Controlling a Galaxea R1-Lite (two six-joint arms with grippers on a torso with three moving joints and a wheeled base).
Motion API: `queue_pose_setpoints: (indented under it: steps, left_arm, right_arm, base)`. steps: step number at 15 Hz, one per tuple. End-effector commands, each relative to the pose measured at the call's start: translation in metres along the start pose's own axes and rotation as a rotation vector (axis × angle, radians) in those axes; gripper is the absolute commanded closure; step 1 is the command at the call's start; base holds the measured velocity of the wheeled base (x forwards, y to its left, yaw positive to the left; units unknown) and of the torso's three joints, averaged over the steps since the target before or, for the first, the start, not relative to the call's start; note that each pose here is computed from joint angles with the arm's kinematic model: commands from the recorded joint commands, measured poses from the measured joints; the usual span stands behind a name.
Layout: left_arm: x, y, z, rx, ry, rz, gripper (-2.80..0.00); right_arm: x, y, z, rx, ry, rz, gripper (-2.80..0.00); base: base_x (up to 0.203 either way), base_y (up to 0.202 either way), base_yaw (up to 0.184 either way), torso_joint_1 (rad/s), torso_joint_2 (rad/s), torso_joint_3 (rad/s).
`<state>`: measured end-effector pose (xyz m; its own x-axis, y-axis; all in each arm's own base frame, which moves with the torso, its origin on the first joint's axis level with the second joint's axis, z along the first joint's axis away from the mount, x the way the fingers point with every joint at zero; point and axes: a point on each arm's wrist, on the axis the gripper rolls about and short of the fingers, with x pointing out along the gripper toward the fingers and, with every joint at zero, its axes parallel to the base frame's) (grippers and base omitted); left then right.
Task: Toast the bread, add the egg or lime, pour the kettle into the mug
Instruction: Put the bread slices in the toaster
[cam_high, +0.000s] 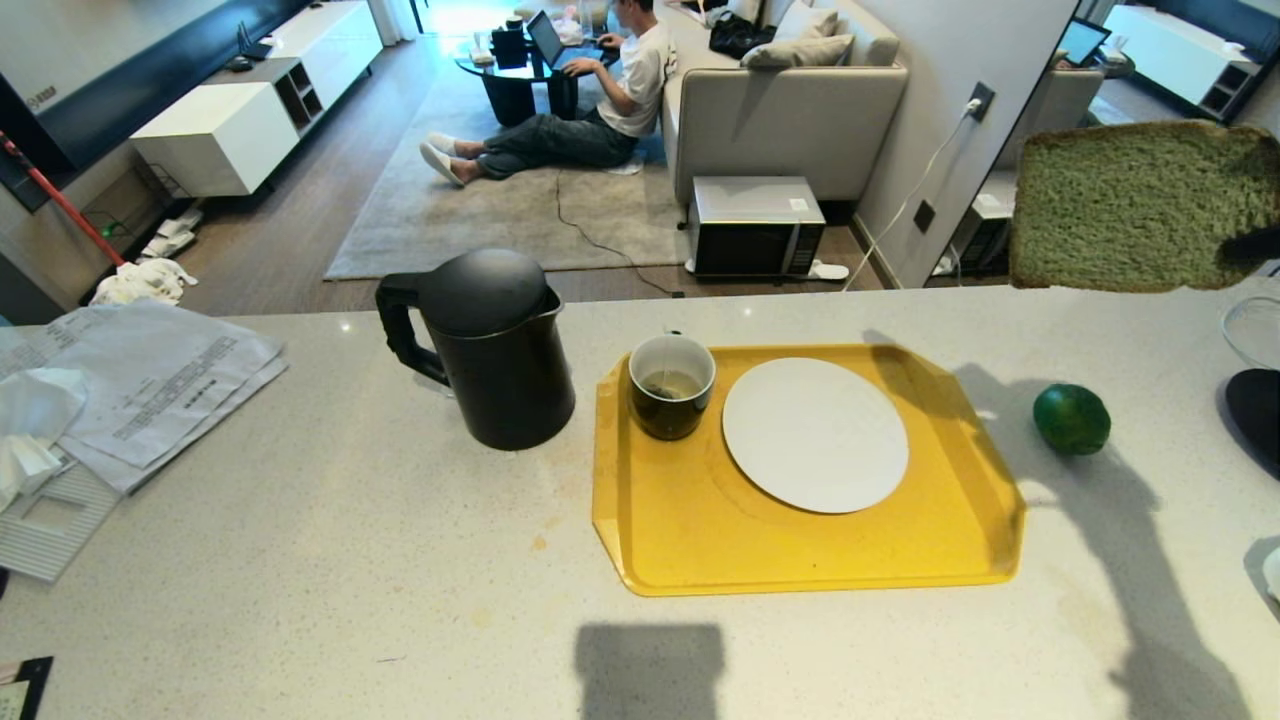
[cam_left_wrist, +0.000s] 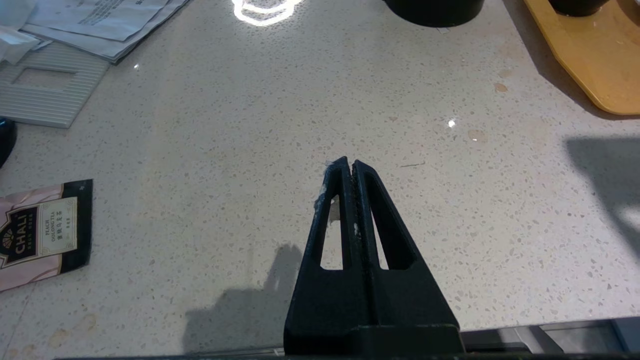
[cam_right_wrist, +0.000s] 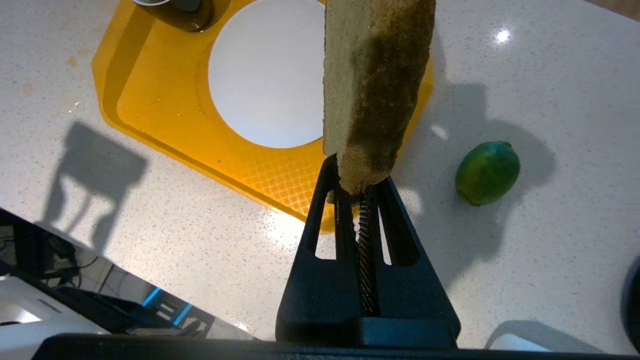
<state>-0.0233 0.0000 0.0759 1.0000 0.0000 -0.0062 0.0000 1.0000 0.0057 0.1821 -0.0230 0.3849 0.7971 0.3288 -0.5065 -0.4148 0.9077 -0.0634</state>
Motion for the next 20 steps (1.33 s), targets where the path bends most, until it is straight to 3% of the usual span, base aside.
queue_pose_setpoints:
  steps: [1, 20]
  left_arm:
    - [0.000, 0.000, 0.000, 0.000, 0.001, 0.000, 0.00]
    - [0.000, 0.000, 0.000, 0.000, 0.001, 0.000, 0.00]
  right_arm:
    - [-0.011, 0.005, 0.000, -0.013, -0.013, -0.031, 0.00]
    - [-0.026, 0.008, 0.000, -0.030, -0.042, -0.098, 0.00]
  base:
    - [0.000, 0.000, 0.000, 0.080, -0.10, -0.069]
    - [0.000, 0.000, 0.000, 0.107, -0.20, -0.092]
